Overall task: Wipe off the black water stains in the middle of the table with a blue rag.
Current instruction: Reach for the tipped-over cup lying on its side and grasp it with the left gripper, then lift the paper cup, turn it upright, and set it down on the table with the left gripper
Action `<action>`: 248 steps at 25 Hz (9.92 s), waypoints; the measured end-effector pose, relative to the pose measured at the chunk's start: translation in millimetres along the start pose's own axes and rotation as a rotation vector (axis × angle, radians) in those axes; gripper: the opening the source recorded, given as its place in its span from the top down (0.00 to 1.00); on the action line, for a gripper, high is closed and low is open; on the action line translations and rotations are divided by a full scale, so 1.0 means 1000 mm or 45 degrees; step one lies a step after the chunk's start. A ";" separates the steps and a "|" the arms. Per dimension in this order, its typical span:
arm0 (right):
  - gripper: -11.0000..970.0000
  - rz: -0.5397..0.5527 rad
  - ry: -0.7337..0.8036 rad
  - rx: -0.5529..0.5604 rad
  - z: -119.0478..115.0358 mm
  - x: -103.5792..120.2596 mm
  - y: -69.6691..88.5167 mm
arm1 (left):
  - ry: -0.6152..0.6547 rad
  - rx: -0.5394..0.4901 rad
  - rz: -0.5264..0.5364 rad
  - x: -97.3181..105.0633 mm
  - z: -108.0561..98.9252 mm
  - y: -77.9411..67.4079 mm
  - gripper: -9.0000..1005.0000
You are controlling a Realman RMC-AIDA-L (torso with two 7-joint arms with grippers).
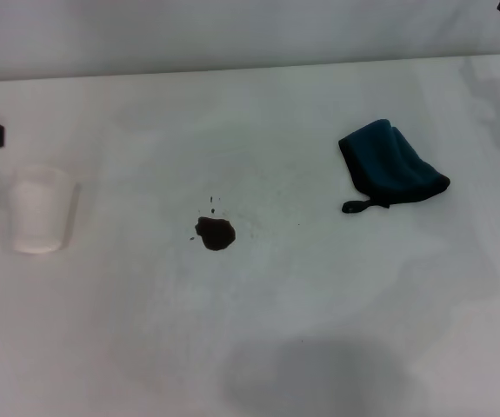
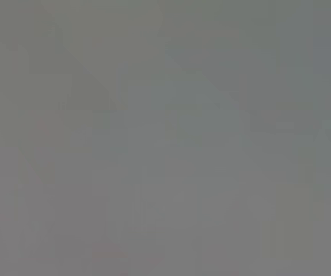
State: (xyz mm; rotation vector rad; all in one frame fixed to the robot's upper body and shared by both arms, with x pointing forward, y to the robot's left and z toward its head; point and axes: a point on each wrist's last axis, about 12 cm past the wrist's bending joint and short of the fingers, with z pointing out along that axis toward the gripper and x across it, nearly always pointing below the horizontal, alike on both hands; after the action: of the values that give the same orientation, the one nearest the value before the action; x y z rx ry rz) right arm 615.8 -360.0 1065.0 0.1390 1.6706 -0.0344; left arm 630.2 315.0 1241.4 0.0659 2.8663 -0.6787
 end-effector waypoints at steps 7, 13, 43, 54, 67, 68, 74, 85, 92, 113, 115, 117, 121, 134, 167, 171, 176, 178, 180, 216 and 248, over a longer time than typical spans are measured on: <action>0.10 -0.001 -0.001 -0.001 0.000 0.000 0.000 | 0.038 -0.061 0.012 0.002 0.028 0.001 0.13; 0.10 -0.002 0.004 0.004 0.000 0.000 -0.002 | 0.015 -0.087 0.011 0.000 0.036 0.003 0.13; 0.10 0.016 0.005 0.024 -0.002 0.002 -0.003 | -0.070 -0.115 -0.012 0.003 0.093 0.014 0.13; 0.10 0.016 0.005 0.029 -0.002 0.001 -0.005 | -0.101 -0.115 -0.050 0.008 0.100 0.022 0.13; 0.10 0.015 0.010 0.040 -0.004 0.004 -0.009 | -0.150 -0.107 -0.061 0.007 0.106 0.023 0.13; 0.10 0.015 0.010 0.040 -0.004 0.004 -0.009 | -0.152 -0.108 -0.063 0.007 0.107 0.024 0.13; 0.10 0.014 0.010 0.040 -0.004 0.003 -0.009 | -0.174 -0.114 -0.074 0.007 0.112 0.025 0.13; 0.10 0.006 0.000 0.027 -0.001 0.000 -0.006 | -0.219 -0.128 -0.085 0.009 0.126 0.028 0.13; 0.10 0.006 -0.003 0.026 0.000 -0.001 -0.006 | -0.217 -0.128 -0.100 0.013 0.131 0.031 0.13; 0.10 0.012 0.002 0.033 -0.002 0.001 -0.007 | -0.268 -0.135 -0.084 0.010 0.130 0.032 0.13; 0.10 0.013 0.002 0.034 -0.002 0.001 -0.007 | -0.279 -0.129 -0.086 0.008 0.129 0.031 0.15; 0.10 0.013 0.002 0.035 -0.002 0.001 -0.007 | -0.306 -0.114 -0.087 0.006 0.127 0.029 0.18; 0.10 0.014 0.002 0.034 -0.002 0.001 -0.007 | -0.387 -0.088 -0.067 0.002 0.118 0.026 0.25; 0.10 0.059 0.016 0.035 -0.007 0.007 -0.006 | -0.945 0.024 0.277 0.005 0.122 0.010 0.29; 0.10 0.108 0.040 0.032 -0.008 0.012 -0.002 | -1.551 -0.130 0.470 0.073 0.191 0.022 0.29; 0.10 0.110 0.042 0.027 -0.008 0.012 0.000 | -1.558 -0.173 0.446 0.085 0.199 0.022 0.29; 0.10 0.110 0.036 0.021 -0.006 0.010 0.001 | -1.535 -0.246 0.524 0.101 0.209 0.021 0.30; 0.10 0.110 0.034 0.018 -0.005 0.010 0.002 | -1.531 -0.276 0.564 0.105 0.211 0.021 0.30; 0.10 0.109 0.031 0.014 -0.004 0.009 0.004 | -1.525 -0.298 0.580 0.108 0.213 0.021 0.29; 0.10 0.094 0.013 -0.020 0.004 0.001 0.012 | -1.356 -0.268 0.425 0.140 0.230 0.040 0.28; 0.10 0.094 0.008 -0.030 0.005 -0.001 0.014 | -1.350 -0.177 0.263 0.181 0.235 0.043 0.11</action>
State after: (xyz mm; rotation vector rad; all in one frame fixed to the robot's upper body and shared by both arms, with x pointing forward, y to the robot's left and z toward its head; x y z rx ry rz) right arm 622.5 -346.4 1065.8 0.1826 1.6705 0.0414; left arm 499.0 247.7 981.1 -0.0180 1.8392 -0.3103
